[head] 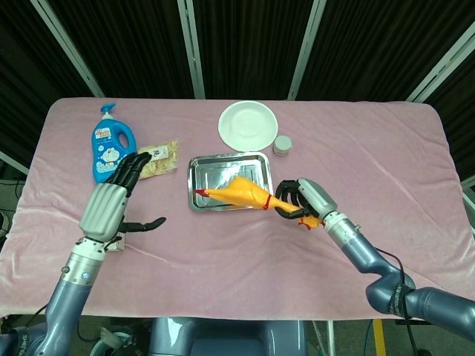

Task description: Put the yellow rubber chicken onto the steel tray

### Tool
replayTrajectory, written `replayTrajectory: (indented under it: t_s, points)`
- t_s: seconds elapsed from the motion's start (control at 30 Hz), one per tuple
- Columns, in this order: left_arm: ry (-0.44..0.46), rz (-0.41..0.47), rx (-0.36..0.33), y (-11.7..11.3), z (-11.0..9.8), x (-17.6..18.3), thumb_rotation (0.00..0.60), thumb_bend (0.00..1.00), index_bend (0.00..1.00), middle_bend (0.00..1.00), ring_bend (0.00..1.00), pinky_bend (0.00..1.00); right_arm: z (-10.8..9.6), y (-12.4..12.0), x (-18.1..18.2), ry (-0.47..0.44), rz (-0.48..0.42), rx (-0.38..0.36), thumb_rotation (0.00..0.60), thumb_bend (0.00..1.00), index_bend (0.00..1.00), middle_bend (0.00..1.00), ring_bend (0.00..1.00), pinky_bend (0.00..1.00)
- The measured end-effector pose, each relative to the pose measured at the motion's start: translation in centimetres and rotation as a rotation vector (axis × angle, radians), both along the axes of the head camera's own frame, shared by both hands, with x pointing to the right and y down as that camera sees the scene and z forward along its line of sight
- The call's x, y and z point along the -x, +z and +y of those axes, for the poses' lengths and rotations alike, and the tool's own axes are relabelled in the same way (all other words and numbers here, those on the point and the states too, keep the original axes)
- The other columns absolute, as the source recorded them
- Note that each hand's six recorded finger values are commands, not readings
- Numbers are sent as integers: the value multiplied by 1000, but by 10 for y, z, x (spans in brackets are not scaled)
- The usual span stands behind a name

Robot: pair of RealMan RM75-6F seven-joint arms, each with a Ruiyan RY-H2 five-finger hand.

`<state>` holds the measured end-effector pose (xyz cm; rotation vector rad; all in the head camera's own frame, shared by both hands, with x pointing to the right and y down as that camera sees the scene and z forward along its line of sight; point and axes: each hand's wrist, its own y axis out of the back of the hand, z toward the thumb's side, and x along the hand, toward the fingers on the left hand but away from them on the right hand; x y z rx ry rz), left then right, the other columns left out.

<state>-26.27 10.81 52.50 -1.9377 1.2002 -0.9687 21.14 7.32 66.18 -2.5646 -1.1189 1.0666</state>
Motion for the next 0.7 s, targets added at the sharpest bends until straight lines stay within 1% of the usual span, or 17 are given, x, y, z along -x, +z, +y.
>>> replayTrajectory:
  t_s: [0.1, 0.27, 0.53, 0.7]
  points:
    - [-29, -14, 4, 1, 4, 18, 600, 4, 0, 58, 0, 278, -8, 10, 10, -6, 9, 6, 600, 498, 947, 726, 756, 871]
    - [-57, -53, 34, 13, 14, 41, 600, 4, 0, 60, 0, 278, -20, 28, 31, -21, 27, 19, 600, 498, 947, 727, 750, 871]
    - [-117, -81, 81, 29, 23, 70, 600, 4, 0, 60, 0, 278, -31, 52, 62, -54, 63, 41, 600, 498, 947, 727, 743, 871]
    - [-157, -88, 119, 39, 28, 85, 600, 4, 0, 58, 0, 278, -38, 67, 75, -50, 85, 54, 600, 498, 943, 727, 730, 852]
